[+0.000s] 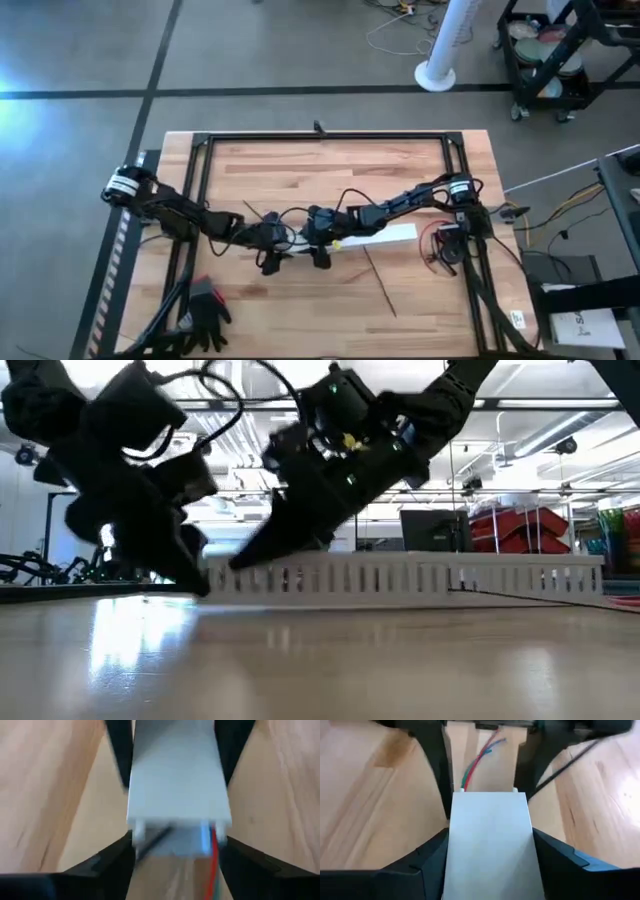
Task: Ziptie cables
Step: Close the white cable duct
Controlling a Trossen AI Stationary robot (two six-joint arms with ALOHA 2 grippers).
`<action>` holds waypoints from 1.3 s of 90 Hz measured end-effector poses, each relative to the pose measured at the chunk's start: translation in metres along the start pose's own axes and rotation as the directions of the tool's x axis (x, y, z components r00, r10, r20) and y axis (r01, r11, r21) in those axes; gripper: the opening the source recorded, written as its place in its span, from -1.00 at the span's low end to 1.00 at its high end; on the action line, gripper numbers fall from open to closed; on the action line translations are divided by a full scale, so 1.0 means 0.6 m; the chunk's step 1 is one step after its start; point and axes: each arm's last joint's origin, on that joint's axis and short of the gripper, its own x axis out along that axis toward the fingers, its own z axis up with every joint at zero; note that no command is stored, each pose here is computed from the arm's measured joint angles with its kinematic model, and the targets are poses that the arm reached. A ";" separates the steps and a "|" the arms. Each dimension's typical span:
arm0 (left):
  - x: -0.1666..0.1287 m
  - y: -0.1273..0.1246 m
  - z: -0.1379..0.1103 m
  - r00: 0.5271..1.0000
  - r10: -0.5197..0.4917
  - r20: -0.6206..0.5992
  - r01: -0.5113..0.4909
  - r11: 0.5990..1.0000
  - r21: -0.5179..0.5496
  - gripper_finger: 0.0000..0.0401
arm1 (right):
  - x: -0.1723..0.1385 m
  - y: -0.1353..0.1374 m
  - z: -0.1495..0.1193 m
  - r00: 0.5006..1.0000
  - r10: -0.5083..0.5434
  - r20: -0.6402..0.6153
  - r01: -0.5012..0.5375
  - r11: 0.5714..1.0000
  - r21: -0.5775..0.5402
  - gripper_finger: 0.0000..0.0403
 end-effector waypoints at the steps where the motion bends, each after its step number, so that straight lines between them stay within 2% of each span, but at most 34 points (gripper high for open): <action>1: 0.000 0.000 -0.002 1.000 0.001 -0.002 -0.001 1.000 -0.003 0.27 | 0.000 0.000 0.000 1.000 -0.002 0.000 0.002 1.000 0.000 0.12; 14: 0.006 0.001 -0.013 1.000 -0.006 0.015 0.006 1.000 0.000 0.25 | -0.001 -0.006 0.000 0.999 -0.042 -0.003 0.042 0.999 0.012 0.17; 33: 0.017 0.001 -0.017 0.999 0.020 0.042 -0.022 0.999 0.049 0.13 | -0.001 -0.011 0.000 0.999 -0.033 -0.002 0.033 0.999 0.011 0.12; 45: 0.016 0.003 -0.020 0.998 0.043 0.049 -0.046 0.997 0.066 0.10 | -0.001 -0.009 0.000 1.000 -0.023 -0.001 0.023 1.000 -0.005 0.16; 59: 0.008 0.006 -0.018 0.995 0.077 0.070 -0.083 0.994 0.078 0.18 | -0.001 -0.008 0.000 1.000 -0.011 -0.003 0.011 1.000 -0.012 0.17; 77: 0.007 0.013 -0.018 0.974 0.192 0.117 -0.206 0.971 0.122 0.33 | -0.001 -0.007 0.000 1.000 -0.005 0.002 0.005 1.000 -0.020 0.12; 100: 0.031 0.011 -0.022 0.972 0.170 0.165 -0.190 0.974 0.120 0.48 | -0.001 -0.007 0.001 1.000 -0.003 0.004 0.003 1.000 -0.016 0.15; 117: 0.045 0.013 -0.033 0.972 0.178 0.156 -0.199 0.971 0.131 0.37 | -0.001 -0.006 0.000 1.000 -0.001 0.000 0.001 1.000 -0.016 0.12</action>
